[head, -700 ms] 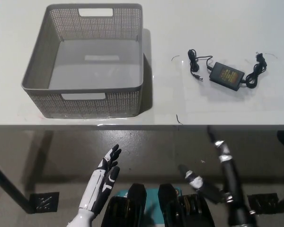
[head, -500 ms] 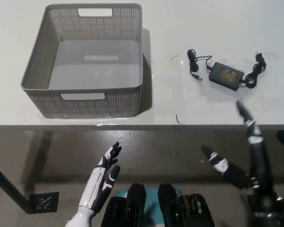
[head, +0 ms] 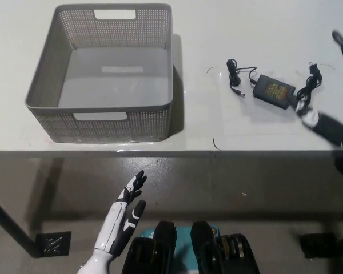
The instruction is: Use the right hand to pick up a black power cord and place it into a container on the left hand side
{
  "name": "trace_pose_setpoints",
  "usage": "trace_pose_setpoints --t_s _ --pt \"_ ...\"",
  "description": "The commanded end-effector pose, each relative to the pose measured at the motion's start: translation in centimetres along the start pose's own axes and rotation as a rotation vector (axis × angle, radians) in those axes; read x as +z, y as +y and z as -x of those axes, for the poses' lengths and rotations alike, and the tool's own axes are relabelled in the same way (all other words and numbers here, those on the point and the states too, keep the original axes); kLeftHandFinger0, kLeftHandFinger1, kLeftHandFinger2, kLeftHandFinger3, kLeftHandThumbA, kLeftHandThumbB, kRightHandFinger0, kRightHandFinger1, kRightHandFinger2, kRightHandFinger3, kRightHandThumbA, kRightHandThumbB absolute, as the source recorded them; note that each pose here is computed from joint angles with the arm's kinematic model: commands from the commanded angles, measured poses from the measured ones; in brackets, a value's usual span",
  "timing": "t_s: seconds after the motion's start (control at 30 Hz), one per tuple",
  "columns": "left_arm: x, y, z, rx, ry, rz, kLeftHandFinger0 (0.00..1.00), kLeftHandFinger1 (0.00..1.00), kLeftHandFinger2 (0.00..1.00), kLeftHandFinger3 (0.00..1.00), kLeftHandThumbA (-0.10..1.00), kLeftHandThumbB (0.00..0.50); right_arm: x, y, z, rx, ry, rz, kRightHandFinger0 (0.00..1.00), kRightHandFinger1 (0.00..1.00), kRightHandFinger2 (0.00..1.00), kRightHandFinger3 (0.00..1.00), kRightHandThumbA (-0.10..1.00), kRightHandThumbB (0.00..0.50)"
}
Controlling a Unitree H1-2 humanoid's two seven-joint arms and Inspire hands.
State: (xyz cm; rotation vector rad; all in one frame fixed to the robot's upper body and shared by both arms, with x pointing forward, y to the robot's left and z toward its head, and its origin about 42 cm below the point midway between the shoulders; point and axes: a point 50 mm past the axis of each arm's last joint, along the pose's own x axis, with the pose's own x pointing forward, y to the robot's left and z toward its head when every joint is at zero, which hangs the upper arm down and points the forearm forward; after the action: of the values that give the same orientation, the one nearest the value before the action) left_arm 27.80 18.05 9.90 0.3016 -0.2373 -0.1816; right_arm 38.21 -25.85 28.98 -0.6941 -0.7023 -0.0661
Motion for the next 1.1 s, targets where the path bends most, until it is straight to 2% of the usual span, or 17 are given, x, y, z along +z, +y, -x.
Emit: trace_pose_setpoints --t_s 0.0,0.1,0.27,0.37,0.53,0.6,0.97,1.0,1.07 --pt "1.0 0.3 0.0 -0.003 -0.052 -0.014 1.00 1.00 1.00 1.00 1.00 0.000 -1.4 -1.0 -5.8 0.132 0.097 0.296 1.00 1.00 1.00 1.00 0.66 0.476" --pt "0.7 0.0 0.7 -0.007 -0.039 -0.003 1.00 1.00 1.00 1.00 1.00 0.006 -3.5 -0.2 -8.3 0.227 0.175 0.406 1.00 1.00 1.00 1.00 0.68 0.484" --pt "0.6 -0.3 1.8 -0.016 -0.019 0.009 1.00 1.00 1.00 1.00 1.00 0.001 -5.4 0.3 -10.7 0.341 0.259 0.485 1.00 1.00 1.00 1.00 0.76 0.500" --pt "0.5 -0.4 2.2 -0.019 -0.008 0.011 1.00 1.00 1.00 1.00 1.00 0.014 -5.7 0.2 -12.2 0.387 0.283 0.512 1.00 1.00 1.00 1.00 0.72 0.500" --pt "0.6 -0.5 2.4 -0.019 0.000 0.010 1.00 1.00 1.00 1.00 1.00 0.011 -6.5 0.1 -15.0 0.494 0.352 0.560 1.00 1.00 1.00 1.00 0.75 0.500" --pt "0.5 -0.7 2.4 -0.019 0.001 0.001 1.00 1.00 1.00 1.00 1.00 0.009 -6.6 0.2 -16.2 0.542 0.396 0.577 1.00 1.00 1.00 1.00 0.74 0.500" --pt "0.6 -0.7 2.3 -0.028 -0.007 0.007 1.00 1.00 1.00 1.00 1.00 0.007 -8.1 0.7 -17.2 0.642 0.512 0.562 1.00 1.00 1.00 1.00 0.71 0.500" --pt "0.7 -0.6 2.0 -0.030 -0.011 0.002 1.00 1.00 1.00 1.00 1.00 0.022 -8.2 0.5 -17.4 0.640 0.515 0.559 1.00 1.00 1.00 1.00 0.73 0.500" --pt "0.7 -0.5 1.8 -0.030 -0.011 0.001 1.00 1.00 1.00 1.00 1.00 0.018 -8.2 0.5 -17.4 0.641 0.520 0.553 1.00 1.00 1.00 1.00 0.75 0.500"
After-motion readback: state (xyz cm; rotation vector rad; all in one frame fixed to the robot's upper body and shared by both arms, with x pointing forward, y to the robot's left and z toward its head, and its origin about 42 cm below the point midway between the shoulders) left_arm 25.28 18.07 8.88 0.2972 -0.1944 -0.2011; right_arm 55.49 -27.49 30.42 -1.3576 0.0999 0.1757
